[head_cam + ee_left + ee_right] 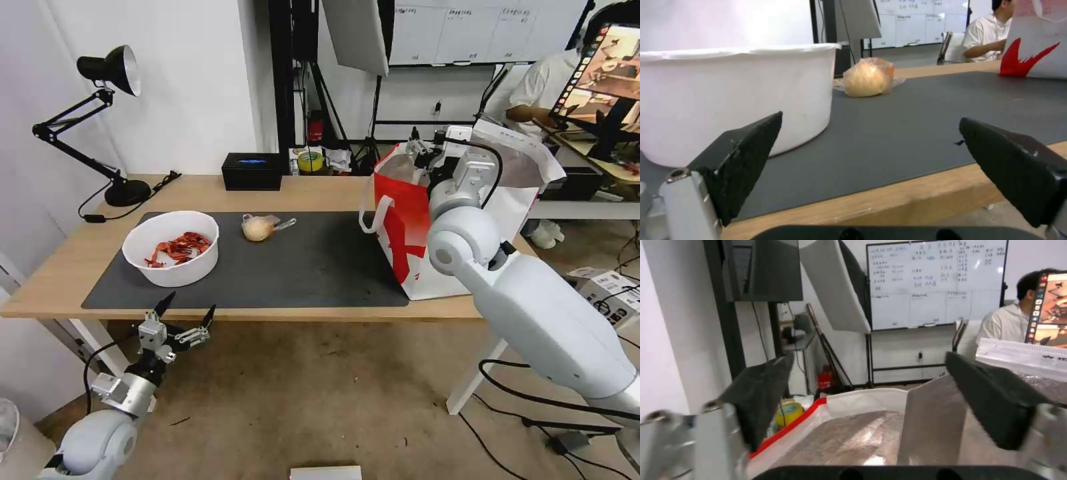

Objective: Pick up the trash from the table and place it into the takeout bag.

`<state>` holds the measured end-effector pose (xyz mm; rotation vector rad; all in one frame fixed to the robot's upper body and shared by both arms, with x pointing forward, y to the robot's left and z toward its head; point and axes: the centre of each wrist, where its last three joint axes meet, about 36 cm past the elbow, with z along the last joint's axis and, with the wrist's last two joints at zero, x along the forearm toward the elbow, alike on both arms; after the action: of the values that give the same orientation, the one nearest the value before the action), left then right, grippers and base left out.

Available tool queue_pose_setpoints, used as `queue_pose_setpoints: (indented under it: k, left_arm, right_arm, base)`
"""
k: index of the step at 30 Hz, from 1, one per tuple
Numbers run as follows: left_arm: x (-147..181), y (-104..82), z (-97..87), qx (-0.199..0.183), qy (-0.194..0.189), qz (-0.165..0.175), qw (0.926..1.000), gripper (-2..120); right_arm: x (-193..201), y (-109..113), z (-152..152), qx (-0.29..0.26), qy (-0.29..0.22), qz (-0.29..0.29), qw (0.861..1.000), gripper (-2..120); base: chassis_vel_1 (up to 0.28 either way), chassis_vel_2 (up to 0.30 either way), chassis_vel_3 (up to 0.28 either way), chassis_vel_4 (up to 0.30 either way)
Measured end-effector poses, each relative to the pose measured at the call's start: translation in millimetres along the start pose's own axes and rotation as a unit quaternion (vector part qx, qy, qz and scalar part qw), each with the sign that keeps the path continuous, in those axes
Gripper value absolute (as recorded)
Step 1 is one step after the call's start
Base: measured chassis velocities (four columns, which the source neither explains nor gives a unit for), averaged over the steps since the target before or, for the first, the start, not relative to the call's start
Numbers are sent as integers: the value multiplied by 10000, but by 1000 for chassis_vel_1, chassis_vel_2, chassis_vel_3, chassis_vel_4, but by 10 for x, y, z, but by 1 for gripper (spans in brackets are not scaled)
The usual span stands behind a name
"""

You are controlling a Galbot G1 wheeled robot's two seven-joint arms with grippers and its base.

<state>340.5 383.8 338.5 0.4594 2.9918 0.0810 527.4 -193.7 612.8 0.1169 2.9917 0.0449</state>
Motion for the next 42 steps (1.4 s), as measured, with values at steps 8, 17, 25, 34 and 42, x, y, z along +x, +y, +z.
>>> queue_pose_setpoints:
  k: [8,17,25,34,42]
  left_arm:
    - [18,41,-27,-43,-5,-31,10000,100]
    - [48,82,-57,-75,-22,-89,9999,100]
    - [84,76,-36,-55,-17,-131,9999,100]
    - [142,103,-21,-77,19,-167,9998,100]
    - [182,120,35,-71,82,-206,9997,100]
  right_arm:
    - [305,-55,-28,-311,-66,-953,9949,100]
    - [1096,-354,160,-451,-94,-2301,9721,100]
    - [1582,-614,565,-271,-251,-2690,9624,100]
    - [2042,-737,1293,-76,173,-2426,9699,100]
    - [2426,-693,1757,-121,623,-2107,9755,100]
  base:
    - [0,0,0,0]
    - [0,0,0,0]
    - [0,0,0,0]
    - [0,0,0,0]
    - [0,0,0,0]
